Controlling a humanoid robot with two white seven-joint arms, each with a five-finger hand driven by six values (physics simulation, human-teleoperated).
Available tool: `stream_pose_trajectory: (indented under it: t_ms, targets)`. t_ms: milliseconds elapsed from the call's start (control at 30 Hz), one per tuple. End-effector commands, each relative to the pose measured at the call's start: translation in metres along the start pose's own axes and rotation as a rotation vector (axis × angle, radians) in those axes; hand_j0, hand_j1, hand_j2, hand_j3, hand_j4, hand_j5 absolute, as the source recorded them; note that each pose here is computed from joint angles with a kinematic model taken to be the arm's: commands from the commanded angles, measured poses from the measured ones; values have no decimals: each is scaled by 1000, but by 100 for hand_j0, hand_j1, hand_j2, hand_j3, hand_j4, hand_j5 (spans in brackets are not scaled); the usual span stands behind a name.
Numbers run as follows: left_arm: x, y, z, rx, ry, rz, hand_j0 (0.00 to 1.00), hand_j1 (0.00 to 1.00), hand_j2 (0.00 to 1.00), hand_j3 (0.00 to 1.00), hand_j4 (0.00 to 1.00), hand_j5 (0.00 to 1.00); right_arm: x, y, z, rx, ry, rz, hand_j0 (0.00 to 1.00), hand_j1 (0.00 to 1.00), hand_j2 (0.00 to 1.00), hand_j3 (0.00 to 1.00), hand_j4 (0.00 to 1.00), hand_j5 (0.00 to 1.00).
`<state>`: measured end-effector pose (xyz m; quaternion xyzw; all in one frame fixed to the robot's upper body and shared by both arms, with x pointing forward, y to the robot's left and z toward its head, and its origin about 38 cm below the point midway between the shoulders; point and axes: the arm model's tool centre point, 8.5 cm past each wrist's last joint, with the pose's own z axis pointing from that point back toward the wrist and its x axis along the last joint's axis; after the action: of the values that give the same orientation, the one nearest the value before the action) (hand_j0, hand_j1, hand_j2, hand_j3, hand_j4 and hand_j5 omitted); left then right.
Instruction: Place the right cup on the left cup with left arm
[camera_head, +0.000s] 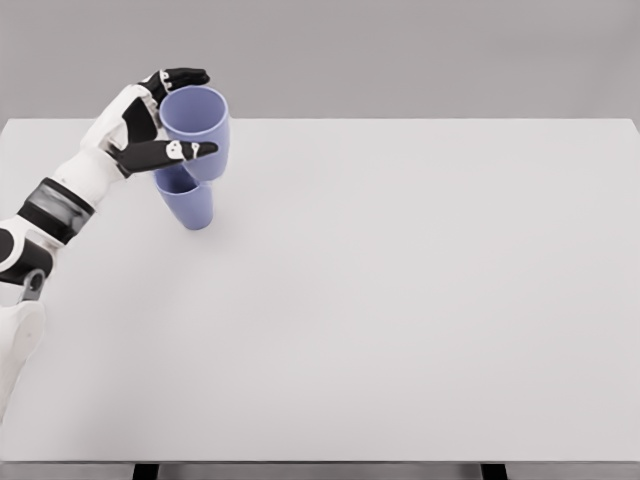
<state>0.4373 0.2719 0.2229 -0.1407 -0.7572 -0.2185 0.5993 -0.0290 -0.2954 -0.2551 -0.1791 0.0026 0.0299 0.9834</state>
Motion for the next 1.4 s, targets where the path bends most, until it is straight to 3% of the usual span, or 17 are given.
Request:
stream_pose_trajectory:
  t_ms: [0, 267, 700, 1367]
  targets:
    - [-7, 6, 2, 18, 18, 10, 73, 73, 73, 73, 73, 73, 0, 0, 0, 0, 0, -1, 100, 100, 100, 100, 100, 100]
    - [-17, 20, 1, 54, 48, 24, 73, 73, 73, 73, 73, 73, 0, 0, 0, 0, 0, -1, 100, 100, 100, 100, 100, 100]
    - [-10, 33, 10, 93, 27, 21, 73, 73, 73, 73, 73, 73, 0, 0, 0, 0, 1, 1, 100, 100, 100, 100, 100, 100]
    - [-28, 35, 16, 109, 91, 47, 73, 73, 73, 73, 73, 73, 0, 0, 0, 0, 0, -1, 100, 100, 100, 100, 100, 100]
